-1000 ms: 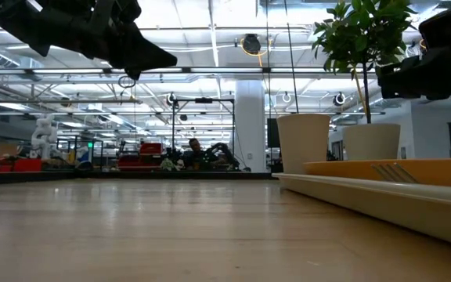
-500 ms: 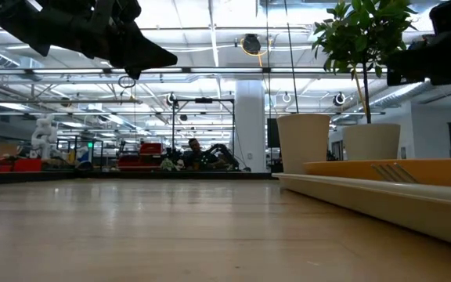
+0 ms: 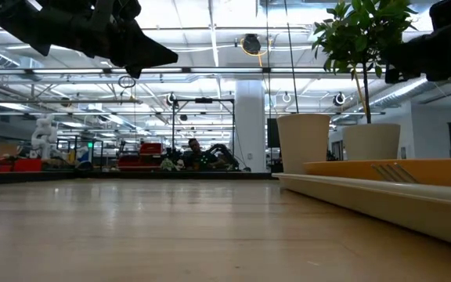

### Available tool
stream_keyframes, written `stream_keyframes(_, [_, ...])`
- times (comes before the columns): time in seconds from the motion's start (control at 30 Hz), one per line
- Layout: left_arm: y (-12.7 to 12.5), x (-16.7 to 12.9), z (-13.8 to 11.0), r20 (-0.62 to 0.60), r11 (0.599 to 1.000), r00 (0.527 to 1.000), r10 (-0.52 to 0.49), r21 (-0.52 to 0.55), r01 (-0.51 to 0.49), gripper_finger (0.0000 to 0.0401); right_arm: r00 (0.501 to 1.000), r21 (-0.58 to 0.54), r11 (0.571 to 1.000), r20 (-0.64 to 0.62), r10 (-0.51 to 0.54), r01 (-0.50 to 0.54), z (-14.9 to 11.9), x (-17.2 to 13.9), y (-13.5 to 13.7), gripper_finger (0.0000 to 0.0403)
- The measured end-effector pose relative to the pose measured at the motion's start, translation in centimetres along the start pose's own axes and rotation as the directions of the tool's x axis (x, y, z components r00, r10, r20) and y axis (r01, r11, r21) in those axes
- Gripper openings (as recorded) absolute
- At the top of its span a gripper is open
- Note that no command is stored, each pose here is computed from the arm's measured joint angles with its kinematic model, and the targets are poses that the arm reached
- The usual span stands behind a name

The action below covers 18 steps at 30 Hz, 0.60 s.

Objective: Pick and place plate/cup/fork/spoon on tray
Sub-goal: Return to Home Position

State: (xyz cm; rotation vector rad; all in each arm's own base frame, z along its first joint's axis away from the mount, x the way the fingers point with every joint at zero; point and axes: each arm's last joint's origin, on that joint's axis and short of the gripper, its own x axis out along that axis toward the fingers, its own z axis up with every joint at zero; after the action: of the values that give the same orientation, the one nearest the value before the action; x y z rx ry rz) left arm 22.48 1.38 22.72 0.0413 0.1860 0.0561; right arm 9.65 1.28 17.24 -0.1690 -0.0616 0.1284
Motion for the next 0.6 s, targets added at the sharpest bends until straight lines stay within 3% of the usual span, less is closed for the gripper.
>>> stream_keyframes(0.6, [0.42,-0.01,-0.28,-0.030,1.000,0.999,0.030,-0.002,-0.030,0.0019,0.999,0.033,0.999,-0.052,0.009,-0.007,-0.50,0.04,0.08,0.0000])
